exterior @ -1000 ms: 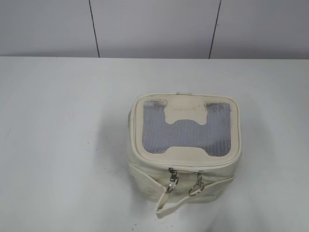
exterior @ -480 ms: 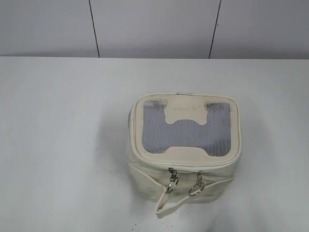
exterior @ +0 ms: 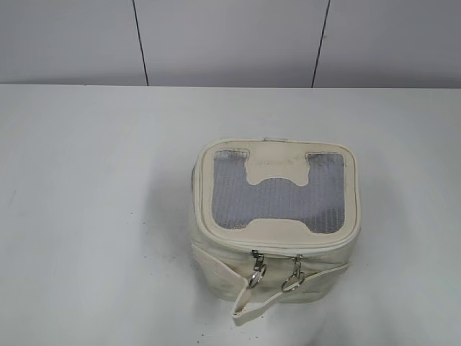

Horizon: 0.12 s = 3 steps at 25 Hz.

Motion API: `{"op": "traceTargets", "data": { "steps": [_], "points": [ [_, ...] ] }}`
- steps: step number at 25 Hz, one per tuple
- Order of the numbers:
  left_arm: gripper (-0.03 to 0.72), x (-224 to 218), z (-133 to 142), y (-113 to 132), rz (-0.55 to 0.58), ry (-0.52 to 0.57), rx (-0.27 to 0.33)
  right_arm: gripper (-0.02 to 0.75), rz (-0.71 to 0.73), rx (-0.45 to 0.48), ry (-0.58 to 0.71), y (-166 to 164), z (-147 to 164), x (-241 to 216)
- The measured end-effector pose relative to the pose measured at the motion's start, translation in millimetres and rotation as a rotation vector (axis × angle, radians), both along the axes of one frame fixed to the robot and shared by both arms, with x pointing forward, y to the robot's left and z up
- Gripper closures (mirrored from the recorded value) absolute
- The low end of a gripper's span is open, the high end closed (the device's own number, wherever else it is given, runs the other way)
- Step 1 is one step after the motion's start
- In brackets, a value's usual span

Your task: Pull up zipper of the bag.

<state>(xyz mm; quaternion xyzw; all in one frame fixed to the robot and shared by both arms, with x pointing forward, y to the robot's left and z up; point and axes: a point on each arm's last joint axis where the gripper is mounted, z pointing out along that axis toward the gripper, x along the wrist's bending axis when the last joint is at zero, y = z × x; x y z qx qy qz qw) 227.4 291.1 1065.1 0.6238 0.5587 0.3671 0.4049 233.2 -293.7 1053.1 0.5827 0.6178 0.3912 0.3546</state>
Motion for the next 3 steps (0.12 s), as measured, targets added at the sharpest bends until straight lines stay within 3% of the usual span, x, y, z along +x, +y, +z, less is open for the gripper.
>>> {"op": "traceTargets", "data": {
  "steps": [3],
  "points": [
    [0.276, 0.0, 0.0, 0.0, 0.0, 0.0, 0.0, 0.289, 0.0, 0.0, 0.0, 0.0, 0.0, 0.0]
  ]
}}
